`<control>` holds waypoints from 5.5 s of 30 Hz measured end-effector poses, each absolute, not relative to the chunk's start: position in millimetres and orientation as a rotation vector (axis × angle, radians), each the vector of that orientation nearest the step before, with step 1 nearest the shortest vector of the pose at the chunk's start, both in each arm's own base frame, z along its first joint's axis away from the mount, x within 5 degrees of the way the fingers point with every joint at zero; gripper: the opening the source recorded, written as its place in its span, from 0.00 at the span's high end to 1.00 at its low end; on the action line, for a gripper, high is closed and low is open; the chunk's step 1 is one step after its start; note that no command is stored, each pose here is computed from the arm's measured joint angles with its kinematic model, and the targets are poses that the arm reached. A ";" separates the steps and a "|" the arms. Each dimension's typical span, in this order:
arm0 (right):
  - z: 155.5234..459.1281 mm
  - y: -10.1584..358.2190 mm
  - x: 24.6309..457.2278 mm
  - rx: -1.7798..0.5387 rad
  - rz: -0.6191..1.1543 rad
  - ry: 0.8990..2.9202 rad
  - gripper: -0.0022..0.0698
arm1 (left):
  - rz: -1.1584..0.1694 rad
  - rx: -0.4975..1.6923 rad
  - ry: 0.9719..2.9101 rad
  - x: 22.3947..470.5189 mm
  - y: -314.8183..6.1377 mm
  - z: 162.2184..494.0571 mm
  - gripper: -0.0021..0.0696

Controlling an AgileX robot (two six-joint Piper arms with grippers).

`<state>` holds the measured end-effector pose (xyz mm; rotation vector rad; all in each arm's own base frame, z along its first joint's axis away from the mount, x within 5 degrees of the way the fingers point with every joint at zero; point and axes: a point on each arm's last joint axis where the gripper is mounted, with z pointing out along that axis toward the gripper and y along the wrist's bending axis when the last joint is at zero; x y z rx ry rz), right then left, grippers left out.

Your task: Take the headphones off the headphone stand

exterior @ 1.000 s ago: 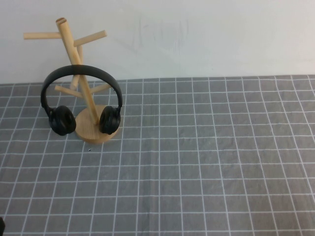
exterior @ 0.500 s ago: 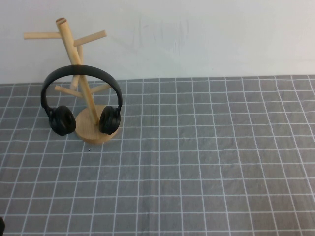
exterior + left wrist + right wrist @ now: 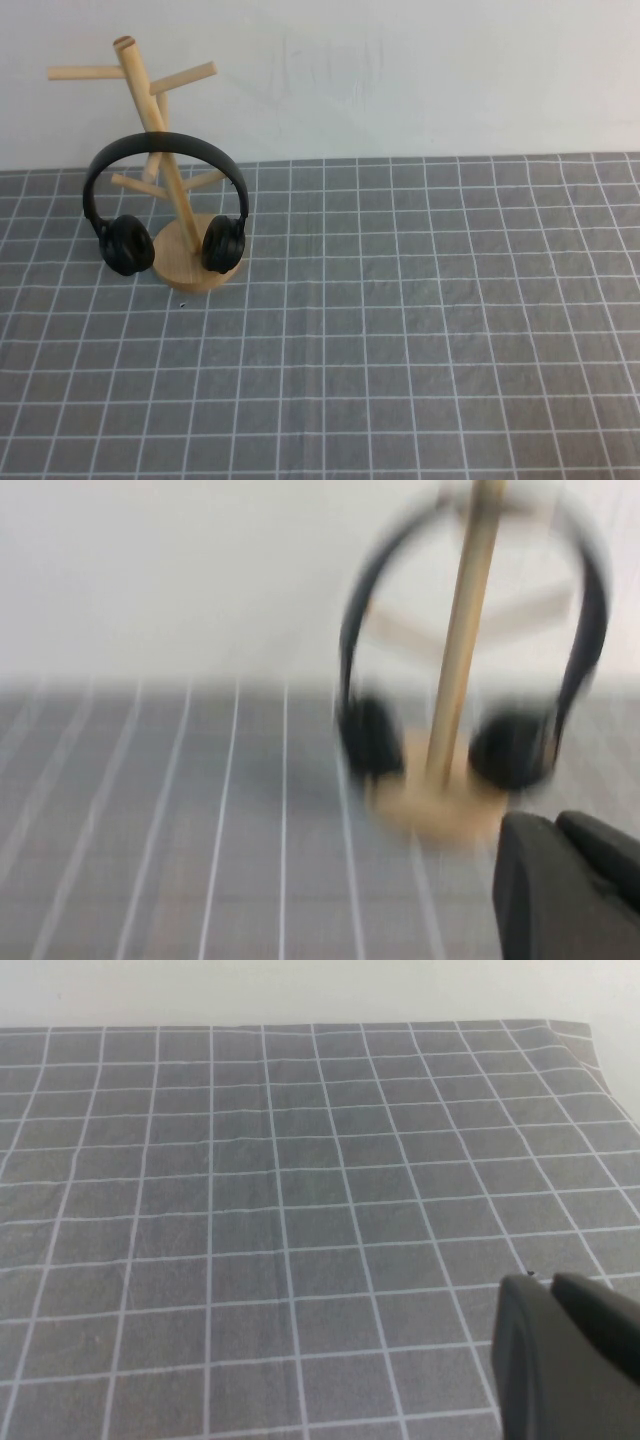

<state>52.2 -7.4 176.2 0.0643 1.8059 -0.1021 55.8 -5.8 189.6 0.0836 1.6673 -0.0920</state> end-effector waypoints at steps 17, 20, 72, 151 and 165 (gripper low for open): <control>176.2 -7.4 52.2 0.064 -0.102 1.806 0.98 | -0.138 0.077 1.131 47.3 -7.8 237.1 0.98; 176.2 -7.4 52.2 0.064 -0.102 1.806 0.98 | -0.168 0.064 0.989 41.0 -7.7 248.4 0.98; 176.2 -7.4 52.2 0.064 -0.102 1.806 0.98 | -0.029 0.434 2.081 204.9 -36.9 308.0 0.97; 176.2 -7.4 52.2 0.064 -0.102 1.806 0.98 | 0.293 0.874 1.717 260.6 -63.8 325.9 0.88; 176.2 -7.4 52.2 0.064 -0.102 1.806 0.98 | -0.090 1.050 2.143 252.9 -131.3 256.4 0.88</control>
